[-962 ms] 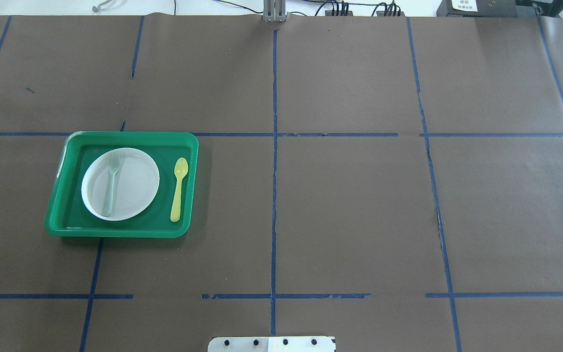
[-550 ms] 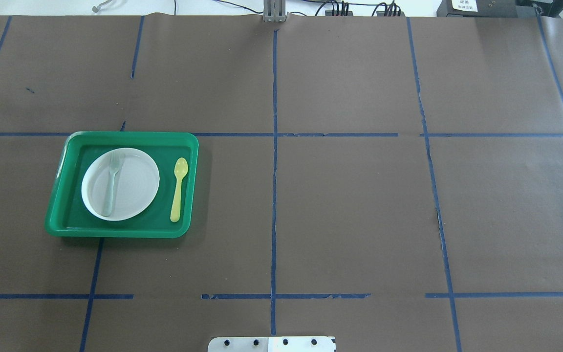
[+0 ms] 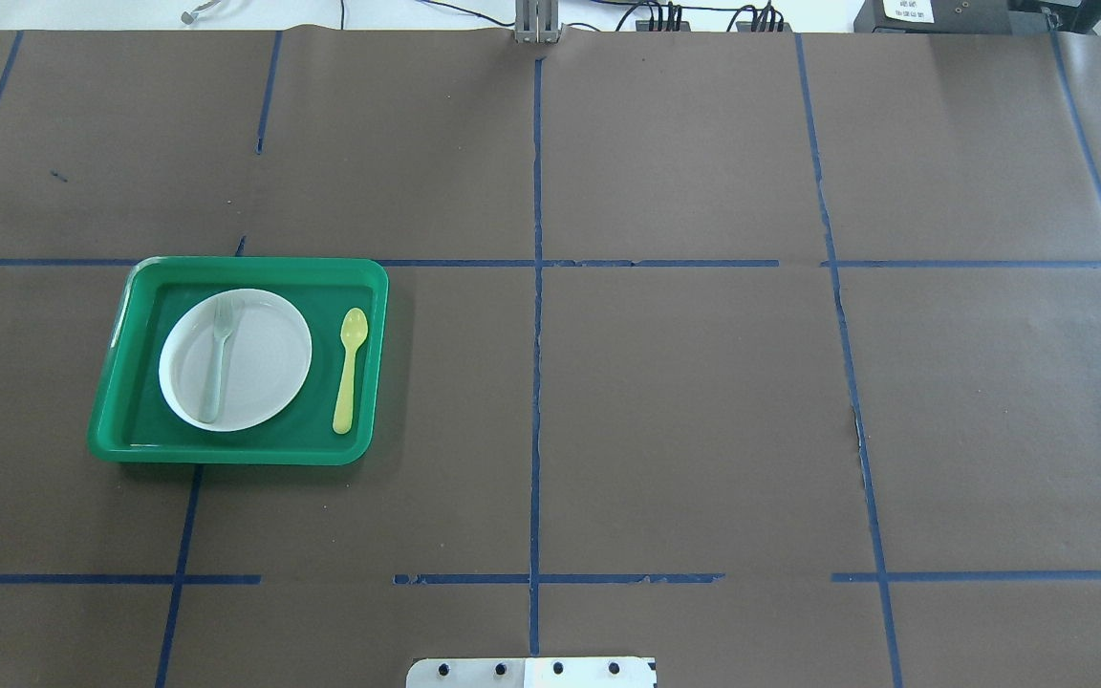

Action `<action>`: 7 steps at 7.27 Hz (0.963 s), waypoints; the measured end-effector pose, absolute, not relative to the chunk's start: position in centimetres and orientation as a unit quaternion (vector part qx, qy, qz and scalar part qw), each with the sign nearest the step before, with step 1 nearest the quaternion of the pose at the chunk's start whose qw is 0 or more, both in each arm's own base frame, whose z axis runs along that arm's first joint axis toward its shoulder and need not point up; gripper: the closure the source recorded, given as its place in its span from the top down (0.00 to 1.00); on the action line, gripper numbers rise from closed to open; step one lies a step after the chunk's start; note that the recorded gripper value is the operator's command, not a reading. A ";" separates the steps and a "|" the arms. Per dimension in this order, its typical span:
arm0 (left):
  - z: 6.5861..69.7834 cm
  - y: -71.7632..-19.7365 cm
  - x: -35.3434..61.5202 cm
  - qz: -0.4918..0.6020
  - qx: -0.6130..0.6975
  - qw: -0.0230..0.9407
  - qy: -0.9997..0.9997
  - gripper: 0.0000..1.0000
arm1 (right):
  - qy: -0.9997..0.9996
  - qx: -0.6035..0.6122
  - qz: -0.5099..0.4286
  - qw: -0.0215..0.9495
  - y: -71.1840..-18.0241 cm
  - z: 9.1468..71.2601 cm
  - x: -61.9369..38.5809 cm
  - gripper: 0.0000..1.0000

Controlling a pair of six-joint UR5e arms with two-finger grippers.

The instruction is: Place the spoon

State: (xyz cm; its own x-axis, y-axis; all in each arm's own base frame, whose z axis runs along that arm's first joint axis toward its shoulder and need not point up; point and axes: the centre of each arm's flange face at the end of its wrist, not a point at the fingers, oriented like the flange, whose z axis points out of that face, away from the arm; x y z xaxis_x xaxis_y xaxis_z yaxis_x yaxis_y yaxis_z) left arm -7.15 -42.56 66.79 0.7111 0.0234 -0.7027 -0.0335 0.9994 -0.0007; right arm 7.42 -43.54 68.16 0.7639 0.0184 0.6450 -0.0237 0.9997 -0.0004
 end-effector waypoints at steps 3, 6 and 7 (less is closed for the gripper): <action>66.4 -42.7 -7.2 0.017 -0.002 0.925 0.380 1.00 | -0.343 0.004 0.011 0.939 -43.5 68.2 7.4 1.00; 66.2 -42.7 -7.2 0.017 -0.001 0.925 0.380 1.00 | -0.343 0.004 0.011 0.939 -43.5 68.2 7.4 1.00; 66.2 -42.7 -7.2 0.017 -0.001 0.925 0.380 1.00 | -0.343 0.004 0.011 0.939 -43.5 68.2 7.4 1.00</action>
